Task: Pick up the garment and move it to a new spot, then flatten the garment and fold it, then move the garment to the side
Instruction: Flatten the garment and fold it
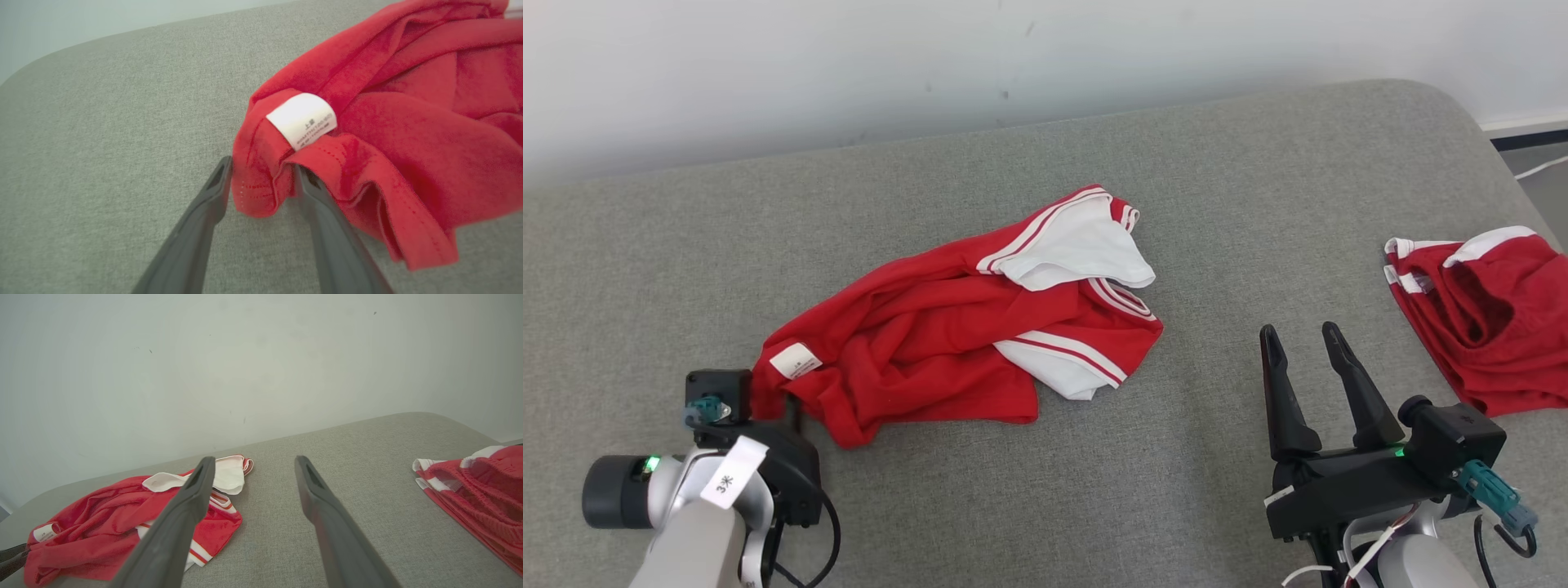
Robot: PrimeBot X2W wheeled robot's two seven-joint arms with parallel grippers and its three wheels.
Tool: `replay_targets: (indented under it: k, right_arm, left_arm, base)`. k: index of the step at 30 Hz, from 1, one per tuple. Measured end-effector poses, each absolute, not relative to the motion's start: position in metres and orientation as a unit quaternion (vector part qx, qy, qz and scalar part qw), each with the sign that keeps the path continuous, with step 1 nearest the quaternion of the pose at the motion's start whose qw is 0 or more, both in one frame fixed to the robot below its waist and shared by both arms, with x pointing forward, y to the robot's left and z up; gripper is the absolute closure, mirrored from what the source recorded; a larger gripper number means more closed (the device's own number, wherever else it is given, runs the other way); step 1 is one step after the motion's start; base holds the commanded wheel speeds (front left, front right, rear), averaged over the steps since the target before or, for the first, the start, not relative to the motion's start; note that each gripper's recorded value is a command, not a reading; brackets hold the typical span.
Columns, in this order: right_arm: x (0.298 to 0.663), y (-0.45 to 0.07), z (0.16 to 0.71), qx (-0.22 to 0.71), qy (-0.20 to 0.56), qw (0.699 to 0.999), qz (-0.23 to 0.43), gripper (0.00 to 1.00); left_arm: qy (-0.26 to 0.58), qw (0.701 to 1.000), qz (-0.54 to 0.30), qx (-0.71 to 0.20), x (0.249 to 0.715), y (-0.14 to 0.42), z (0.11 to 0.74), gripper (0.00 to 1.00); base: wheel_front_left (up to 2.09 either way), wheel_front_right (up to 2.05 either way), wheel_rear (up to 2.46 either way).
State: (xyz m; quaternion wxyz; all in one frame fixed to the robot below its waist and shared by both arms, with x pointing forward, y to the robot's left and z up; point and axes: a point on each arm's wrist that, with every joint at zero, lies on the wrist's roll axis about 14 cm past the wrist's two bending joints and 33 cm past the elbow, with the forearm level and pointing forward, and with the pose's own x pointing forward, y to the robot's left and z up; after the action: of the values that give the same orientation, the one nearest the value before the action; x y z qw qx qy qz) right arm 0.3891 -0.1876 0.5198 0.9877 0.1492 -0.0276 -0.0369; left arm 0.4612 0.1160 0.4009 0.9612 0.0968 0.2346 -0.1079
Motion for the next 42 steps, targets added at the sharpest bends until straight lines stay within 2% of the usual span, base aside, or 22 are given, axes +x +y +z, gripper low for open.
replay_targets:
  k: [1,3,5,6,13,18,19,20,21,35,42]
  right_arm:
    - [0.389,-0.187,0.520,0.149,-0.027,0.988,-0.036,0.00]
    - [0.389,-0.186,0.519,0.149,-0.027,0.988,-0.035,0.00]
    - [0.389,-0.186,0.519,0.149,-0.026,0.988,-0.035,0.00]
    - [0.390,-0.187,0.519,0.149,-0.026,0.988,-0.035,0.00]
    - [0.390,-0.186,0.518,0.149,-0.024,0.988,-0.034,0.00]
    - [0.392,-0.187,0.518,0.147,-0.025,0.988,-0.035,0.00]
    - [0.392,-0.186,0.518,0.147,-0.025,0.988,-0.033,0.00]
    - [0.393,-0.185,0.518,0.148,-0.025,0.988,-0.031,0.00]
    - [0.393,-0.184,0.518,0.148,-0.025,0.988,-0.030,0.00]
    - [0.398,-0.170,0.517,0.148,-0.022,0.989,-0.010,0.00]
    - [0.401,-0.164,0.515,0.148,-0.017,0.989,-0.002,0.00]
  left_arm:
    - [0.235,0.961,-0.106,0.097,0.462,0.117,0.400,0.48]
    - [0.233,0.962,-0.102,0.097,0.464,0.120,0.402,0.52]
    - [0.231,0.963,-0.099,0.097,0.467,0.121,0.403,0.77]
    - [0.230,0.963,-0.099,0.097,0.467,0.121,0.403,1.00]
    - [0.217,0.966,-0.097,0.098,0.473,0.124,0.409,1.00]
    - [0.204,0.971,-0.066,0.107,0.480,0.154,0.418,1.00]
    - [0.198,0.972,-0.061,0.108,0.482,0.158,0.421,0.81]
    - [0.195,0.973,-0.058,0.110,0.483,0.161,0.423,0.31]
    - [0.193,0.973,-0.056,0.111,0.483,0.164,0.424,0.00]
    - [0.186,0.976,-0.005,0.117,0.479,0.209,0.432,0.00]
    - [0.171,0.975,-0.023,0.138,0.488,0.198,0.440,0.00]
  base:
    - [0.00,0.00,0.00]
    - [0.00,0.00,0.00]
    - [0.00,0.00,0.00]
    - [0.00,0.00,0.00]
    - [0.00,0.00,0.00]
    - [0.00,0.00,0.00]
    - [0.00,0.00,0.00]
    - [0.00,0.00,0.00]
    - [0.00,0.00,0.00]
    - [0.00,0.00,0.00]
    - [0.00,0.00,0.00]
